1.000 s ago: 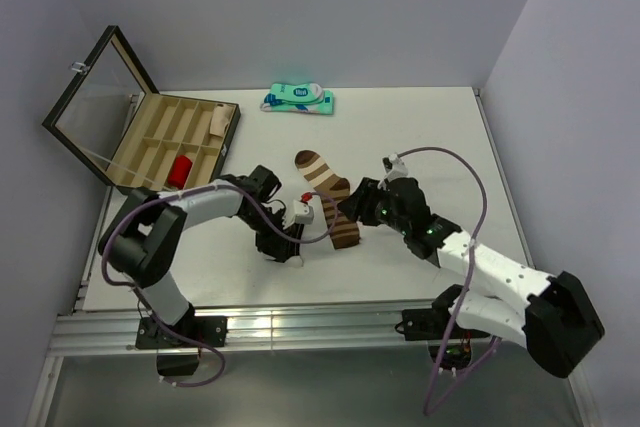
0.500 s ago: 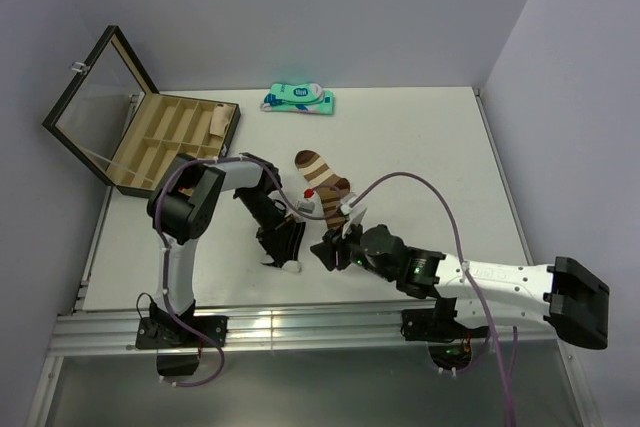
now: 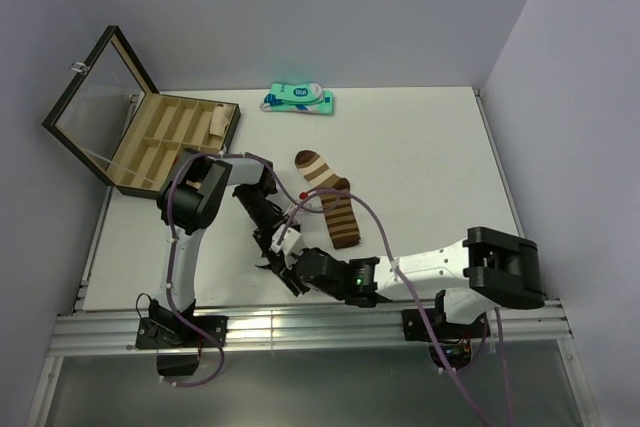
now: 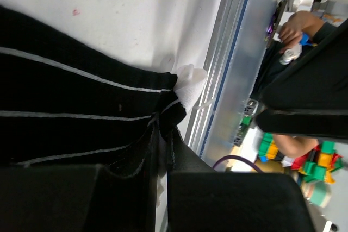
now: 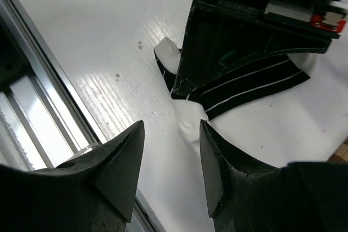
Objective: Roll the socks
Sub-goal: Roll the sock at the center of the board.
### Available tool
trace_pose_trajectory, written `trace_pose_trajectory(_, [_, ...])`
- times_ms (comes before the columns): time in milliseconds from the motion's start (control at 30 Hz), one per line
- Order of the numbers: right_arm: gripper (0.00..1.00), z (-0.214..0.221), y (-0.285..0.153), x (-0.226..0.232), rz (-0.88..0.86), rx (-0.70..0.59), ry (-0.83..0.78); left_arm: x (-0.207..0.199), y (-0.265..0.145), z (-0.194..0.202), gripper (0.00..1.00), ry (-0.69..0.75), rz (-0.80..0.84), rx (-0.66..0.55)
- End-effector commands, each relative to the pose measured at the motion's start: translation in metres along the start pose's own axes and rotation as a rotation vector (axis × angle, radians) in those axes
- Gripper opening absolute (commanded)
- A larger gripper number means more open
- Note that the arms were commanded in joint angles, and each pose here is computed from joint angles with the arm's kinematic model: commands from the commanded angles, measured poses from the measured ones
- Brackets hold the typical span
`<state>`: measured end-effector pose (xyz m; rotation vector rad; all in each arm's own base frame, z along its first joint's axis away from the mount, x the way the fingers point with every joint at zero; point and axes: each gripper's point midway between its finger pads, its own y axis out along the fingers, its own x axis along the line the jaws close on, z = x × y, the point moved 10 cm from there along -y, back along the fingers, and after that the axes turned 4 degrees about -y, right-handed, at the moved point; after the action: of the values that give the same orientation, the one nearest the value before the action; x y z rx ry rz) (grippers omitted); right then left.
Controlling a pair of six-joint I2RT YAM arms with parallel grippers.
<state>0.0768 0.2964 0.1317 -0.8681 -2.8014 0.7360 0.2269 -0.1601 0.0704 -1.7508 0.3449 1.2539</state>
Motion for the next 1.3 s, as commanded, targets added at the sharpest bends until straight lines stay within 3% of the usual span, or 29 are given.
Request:
trace_pose_trajectory(0, [0.53, -0.018, 0.011, 0.006, 0.013, -0.044, -0.045, 0.021, -0.004, -0.004, 0.0, 0.026, -0.087, 0.011])
trace_pose_trajectory(400, [0.54, 0.01, 0.045, 0.013, 0.052, 0.064, -0.135, 0.026, -0.004, 0.0, 0.02, 0.002, -0.104, 0.033])
trace_pose_trajectory(1033, [0.53, 0.027, 0.059, 0.003, 0.266, 0.048, -0.185, 0.024, -0.002, 0.009, 0.05, 0.0, -0.076, 0.087])
trace_pose_trajectory(1267, [0.52, 0.032, 0.065, 0.008, 0.249, 0.084, -0.228, 0.024, -0.001, 0.013, 0.06, -0.007, -0.076, 0.104])
